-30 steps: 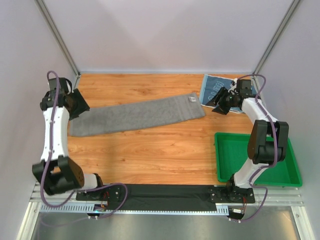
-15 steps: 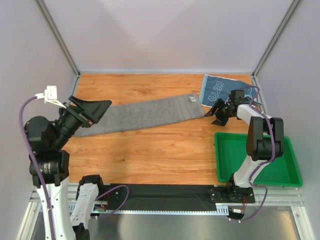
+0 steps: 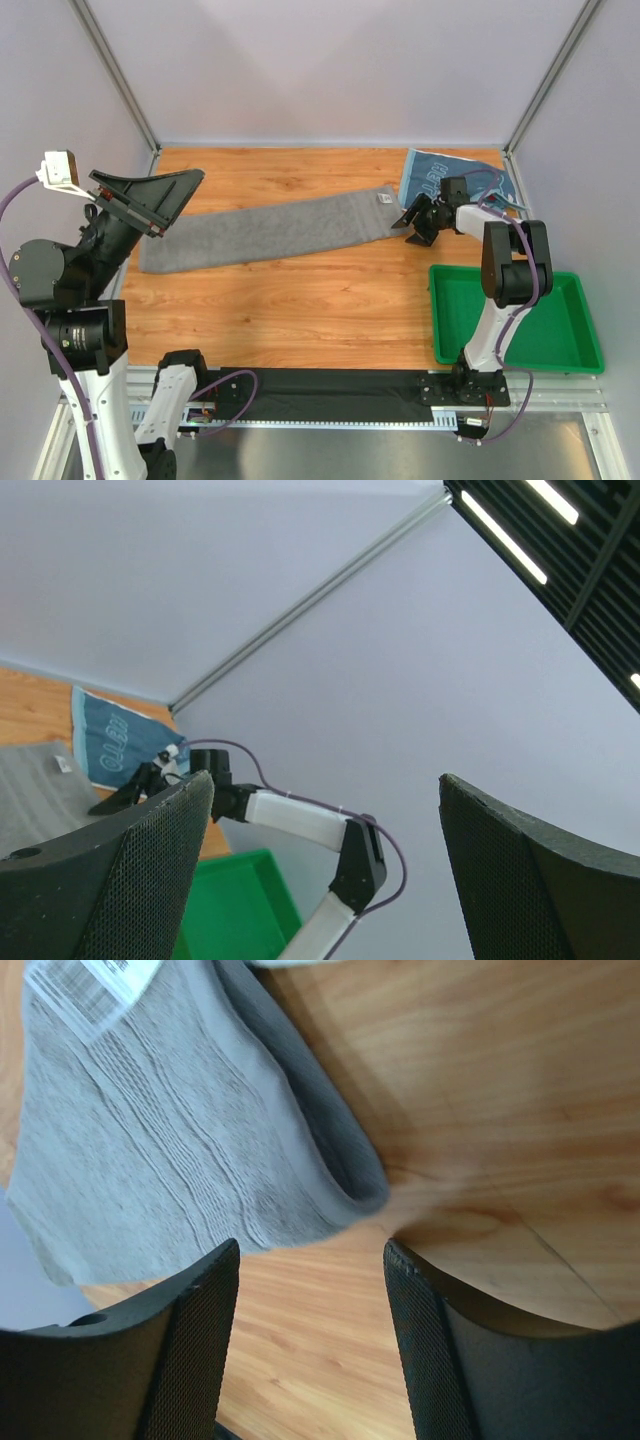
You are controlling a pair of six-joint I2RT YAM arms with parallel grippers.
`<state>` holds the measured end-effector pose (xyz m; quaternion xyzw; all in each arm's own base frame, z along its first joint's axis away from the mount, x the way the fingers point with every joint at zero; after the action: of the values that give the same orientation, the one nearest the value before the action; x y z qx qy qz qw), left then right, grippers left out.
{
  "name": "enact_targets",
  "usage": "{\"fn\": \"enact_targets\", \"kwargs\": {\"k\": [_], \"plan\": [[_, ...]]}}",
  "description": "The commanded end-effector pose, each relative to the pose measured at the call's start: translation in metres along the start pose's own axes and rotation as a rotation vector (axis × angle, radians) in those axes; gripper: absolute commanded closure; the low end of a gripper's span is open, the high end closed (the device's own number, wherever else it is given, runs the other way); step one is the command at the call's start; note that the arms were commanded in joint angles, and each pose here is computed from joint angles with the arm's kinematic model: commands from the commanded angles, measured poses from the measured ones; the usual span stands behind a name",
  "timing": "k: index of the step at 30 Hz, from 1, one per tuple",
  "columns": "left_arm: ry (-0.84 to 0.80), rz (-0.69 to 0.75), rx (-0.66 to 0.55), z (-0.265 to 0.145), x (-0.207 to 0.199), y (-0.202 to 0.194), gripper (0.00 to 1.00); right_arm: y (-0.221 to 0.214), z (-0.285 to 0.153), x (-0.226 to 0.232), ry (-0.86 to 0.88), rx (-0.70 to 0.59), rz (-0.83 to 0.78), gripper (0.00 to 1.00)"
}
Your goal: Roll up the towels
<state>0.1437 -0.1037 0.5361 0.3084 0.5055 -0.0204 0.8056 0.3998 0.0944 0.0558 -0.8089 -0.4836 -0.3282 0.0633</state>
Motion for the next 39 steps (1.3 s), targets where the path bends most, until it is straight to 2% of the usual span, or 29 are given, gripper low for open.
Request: {"fn": "enact_targets", "kwargs": {"k": [1, 19, 25, 28, 29, 31, 35, 37, 39], "plan": [[-0.054, -0.044, 0.022, 0.005, -0.011, 0.001, 0.01, 0.006, 0.018, -0.01, -0.063, -0.033, 0.023, 0.39], [-0.071, -0.066, 0.08, 0.008, -0.013, -0.004, 0.0, 0.0, 0.031, -0.027, -0.176, -0.054, 0.074, 0.43], [-0.064, -0.046, 0.086, 0.005, -0.012, -0.007, 0.0, 0.003, 0.029, -0.027, -0.188, -0.075, 0.089, 0.49], [-0.037, -0.029, 0.089, 0.003, -0.005, -0.01, 0.01, 0.005, 0.029, -0.027, -0.189, -0.077, 0.093, 0.59], [-0.024, -0.028, 0.093, 0.003, 0.0, -0.011, 0.0, 0.005, 0.029, -0.027, -0.192, -0.078, 0.095, 0.67], [0.012, -0.01, 0.095, 0.002, 0.013, -0.014, 0.0, 0.007, 0.031, -0.025, -0.189, -0.075, 0.094, 0.74], [0.114, 0.056, 0.115, -0.001, 0.053, -0.023, 0.0, 0.009, 0.031, -0.023, -0.177, -0.079, 0.084, 0.97], [0.184, 0.085, 0.119, -0.005, 0.073, -0.028, 0.01, 0.012, 0.028, -0.023, -0.182, -0.089, 0.076, 1.0], [0.26, 0.178, 0.129, -0.01, 0.096, -0.029, 0.01, 0.019, 0.02, -0.021, -0.192, -0.105, 0.062, 1.0]]}}
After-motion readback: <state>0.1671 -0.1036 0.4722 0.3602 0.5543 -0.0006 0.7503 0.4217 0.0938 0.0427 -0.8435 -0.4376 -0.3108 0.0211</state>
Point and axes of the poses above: each gripper's point midway between its finger pads, its own z axis out along the fingers, its own x axis along the line the jaws close on, y = z × x, the point moved 3 cm from there along -z, back along the fingers, and after that the axes turned 4 degrees about -z, right-handed, at the moved point
